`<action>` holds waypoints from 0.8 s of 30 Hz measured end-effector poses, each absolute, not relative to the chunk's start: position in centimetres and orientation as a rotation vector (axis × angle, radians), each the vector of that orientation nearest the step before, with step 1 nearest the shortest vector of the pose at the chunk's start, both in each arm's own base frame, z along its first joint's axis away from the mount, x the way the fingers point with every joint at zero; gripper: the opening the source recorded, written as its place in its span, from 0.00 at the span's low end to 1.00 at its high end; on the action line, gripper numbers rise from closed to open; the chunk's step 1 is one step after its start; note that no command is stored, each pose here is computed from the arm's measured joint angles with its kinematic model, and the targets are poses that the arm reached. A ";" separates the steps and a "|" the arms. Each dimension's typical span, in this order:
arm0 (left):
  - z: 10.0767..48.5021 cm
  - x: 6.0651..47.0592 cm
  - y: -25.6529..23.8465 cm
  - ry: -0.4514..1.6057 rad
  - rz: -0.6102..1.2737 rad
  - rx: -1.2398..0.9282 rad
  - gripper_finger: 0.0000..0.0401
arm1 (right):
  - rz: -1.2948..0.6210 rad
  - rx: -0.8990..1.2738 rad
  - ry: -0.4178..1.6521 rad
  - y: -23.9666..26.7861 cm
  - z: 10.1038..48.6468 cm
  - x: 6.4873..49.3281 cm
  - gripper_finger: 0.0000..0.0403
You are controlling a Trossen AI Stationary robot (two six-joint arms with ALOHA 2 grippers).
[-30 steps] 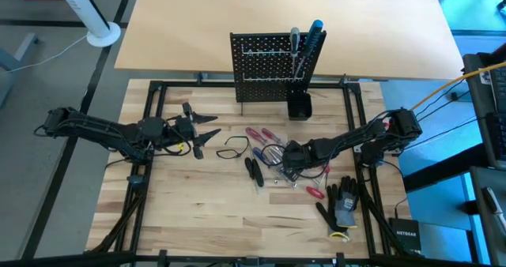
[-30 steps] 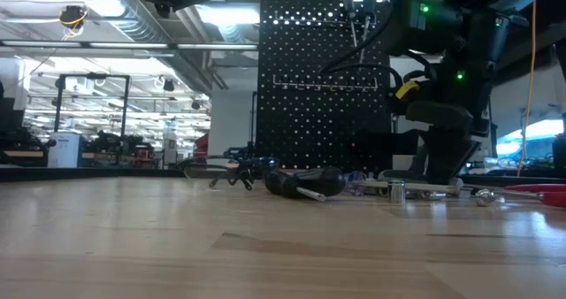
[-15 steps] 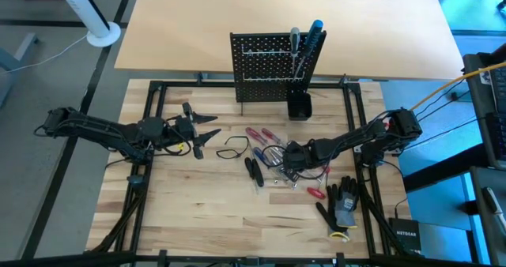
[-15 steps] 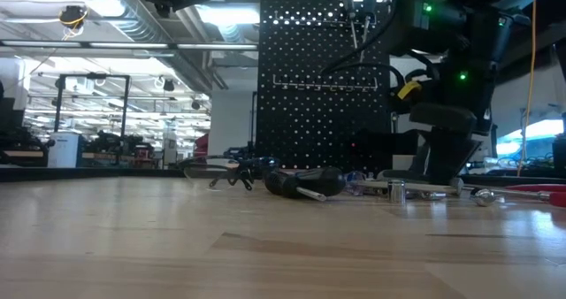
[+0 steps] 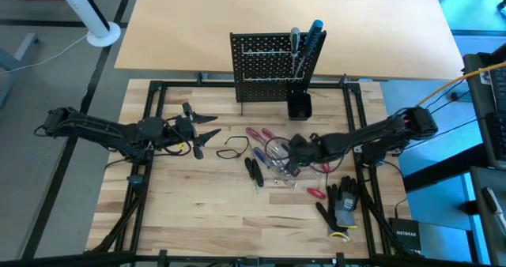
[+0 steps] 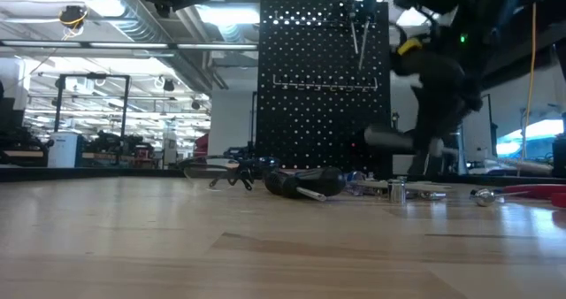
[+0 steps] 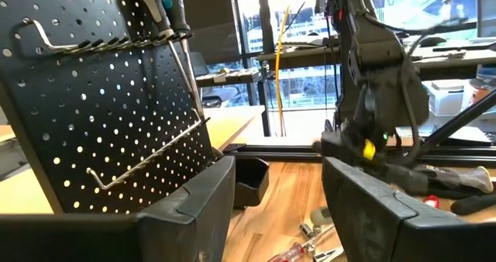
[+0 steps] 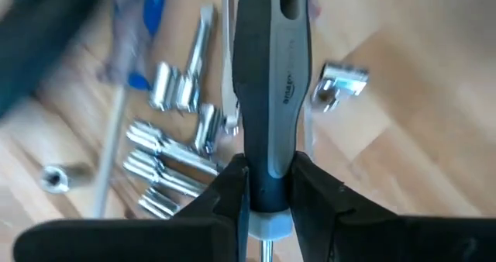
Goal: Hang tools onto peg board
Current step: Hang the gray screwdriver on the peg board
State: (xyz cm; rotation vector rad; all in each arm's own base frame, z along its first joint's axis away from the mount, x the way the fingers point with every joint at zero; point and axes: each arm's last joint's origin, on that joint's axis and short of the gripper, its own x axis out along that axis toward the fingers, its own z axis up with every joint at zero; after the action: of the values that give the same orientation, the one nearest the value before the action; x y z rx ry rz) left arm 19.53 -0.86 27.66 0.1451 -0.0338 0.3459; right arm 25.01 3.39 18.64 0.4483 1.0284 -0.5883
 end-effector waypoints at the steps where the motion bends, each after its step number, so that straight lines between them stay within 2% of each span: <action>1: 27.7 19.5 -0.9 -0.034 0.346 0.145 0.46 | -0.594 0.445 1.003 3.3 19.2 25.0 0.19; 8: 27.6 19.5 -0.9 -0.033 0.346 0.145 0.46 | -0.641 0.367 0.773 2.9 24.0 25.4 0.19; 24: 27.6 19.5 -0.9 -0.030 0.346 0.146 0.46 | -0.874 -0.060 0.341 2.2 34.5 27.4 0.19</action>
State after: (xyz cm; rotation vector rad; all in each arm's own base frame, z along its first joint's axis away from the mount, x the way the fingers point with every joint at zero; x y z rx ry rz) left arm 19.53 -0.86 27.62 0.1459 -0.0298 0.3456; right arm 27.40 2.20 34.50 -0.0596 0.3414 -0.8738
